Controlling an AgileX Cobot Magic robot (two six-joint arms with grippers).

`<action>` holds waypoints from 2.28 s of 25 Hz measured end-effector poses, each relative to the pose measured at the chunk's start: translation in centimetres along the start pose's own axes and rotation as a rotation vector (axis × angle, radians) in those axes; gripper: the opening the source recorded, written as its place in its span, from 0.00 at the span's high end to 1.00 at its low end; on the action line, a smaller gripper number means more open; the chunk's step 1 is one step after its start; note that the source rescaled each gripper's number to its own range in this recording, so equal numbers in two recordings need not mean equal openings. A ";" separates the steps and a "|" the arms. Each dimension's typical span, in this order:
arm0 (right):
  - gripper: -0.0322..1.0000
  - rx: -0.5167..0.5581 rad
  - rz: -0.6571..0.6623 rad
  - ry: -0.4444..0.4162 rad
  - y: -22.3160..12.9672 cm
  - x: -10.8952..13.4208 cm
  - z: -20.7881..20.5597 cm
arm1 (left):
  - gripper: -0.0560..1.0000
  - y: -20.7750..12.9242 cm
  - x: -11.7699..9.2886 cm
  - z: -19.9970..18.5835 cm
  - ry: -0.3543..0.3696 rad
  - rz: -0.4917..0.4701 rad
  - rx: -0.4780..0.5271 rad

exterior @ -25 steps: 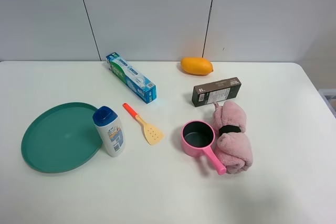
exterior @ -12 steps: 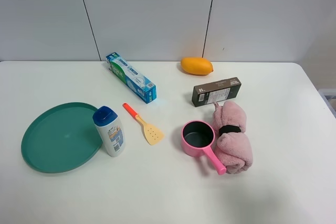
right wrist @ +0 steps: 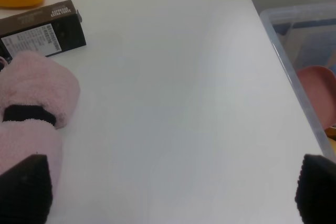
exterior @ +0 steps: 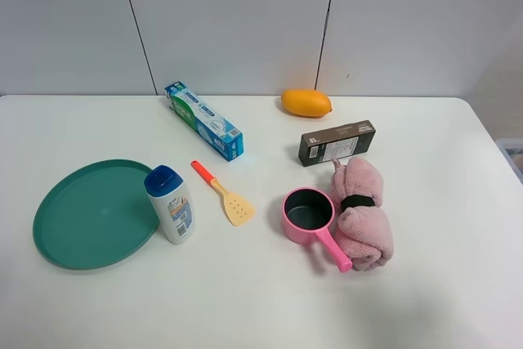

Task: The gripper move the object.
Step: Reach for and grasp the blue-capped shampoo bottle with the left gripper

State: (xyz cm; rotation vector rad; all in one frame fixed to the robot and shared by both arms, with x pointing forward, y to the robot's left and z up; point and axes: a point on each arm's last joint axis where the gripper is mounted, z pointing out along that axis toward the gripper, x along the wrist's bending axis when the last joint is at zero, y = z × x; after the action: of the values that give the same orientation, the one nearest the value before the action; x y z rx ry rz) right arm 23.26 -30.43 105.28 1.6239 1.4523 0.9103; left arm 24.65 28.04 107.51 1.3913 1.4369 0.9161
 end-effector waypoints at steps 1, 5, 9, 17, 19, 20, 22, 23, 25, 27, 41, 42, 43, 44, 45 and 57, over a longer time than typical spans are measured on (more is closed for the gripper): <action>0.00 0.000 0.000 0.000 0.0 0.0 0.0 | 0.00 0.2 0.1 0.3 0.001 -0.001 0.005; 0.00 0.000 0.000 0.000 0.0 0.0 0.0 | 0.00 1.0 0.3 1.6 -0.004 0.010 0.034; 0.00 0.000 0.000 0.000 0.0 0.0 0.0 | 0.00 1.6 0.5 3.2 -0.026 0.034 0.085; 0.00 0.000 0.000 0.000 0.0 0.0 0.0 | 0.00 2.5 1.1 6.1 -0.035 0.063 0.144; 0.00 0.000 0.000 0.000 0.0 0.0 0.0 | 0.00 2.6 1.3 6.7 -0.028 0.058 0.152; 0.00 0.000 0.000 0.000 0.0 0.0 0.0 | 0.00 2.7 1.4 7.0 -0.024 0.054 0.152; 0.00 0.000 0.000 0.000 0.0 0.0 0.0 | 0.00 2.9 1.6 7.5 -0.016 0.047 0.157; 0.00 0.000 0.000 0.000 0.0 0.0 0.0 | 0.00 2.9 1.7 7.8 -0.013 0.044 0.160; 0.00 0.000 0.000 0.000 0.0 0.0 0.0 | 0.00 3.0 1.9 8.3 -0.007 0.048 0.169; 0.00 0.000 0.000 0.000 0.0 0.0 0.0 | 0.00 2.9 2.1 8.9 -0.001 0.054 0.194; 0.00 0.000 0.000 0.000 0.0 0.0 0.0 | 0.00 2.4 1.0 13.3 -0.105 0.312 0.294; 0.00 0.000 0.000 0.000 0.0 0.0 0.0 | 0.00 2.4 0.7 13.4 -0.122 0.328 0.288; 0.00 0.000 0.000 0.000 0.0 0.0 0.0 | 0.00 2.4 0.4 13.5 -0.142 0.344 0.286; 0.00 0.000 0.000 0.000 0.0 0.0 0.0 | 0.00 2.4 0.1 13.5 -0.163 0.357 0.283; 0.00 0.000 0.000 0.000 0.0 0.0 0.0 | 0.00 2.4 -0.2 13.5 -0.178 0.366 0.276; 0.00 0.000 0.000 0.000 0.0 0.0 0.0 | 0.00 2.1 -4.1 12.6 -0.416 0.505 0.209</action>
State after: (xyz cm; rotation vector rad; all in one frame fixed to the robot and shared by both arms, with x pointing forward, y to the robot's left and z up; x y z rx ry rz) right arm 23.26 -30.43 105.28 1.6239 1.4523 0.9103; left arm 37.07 23.20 105.94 2.0196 0.8981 0.7275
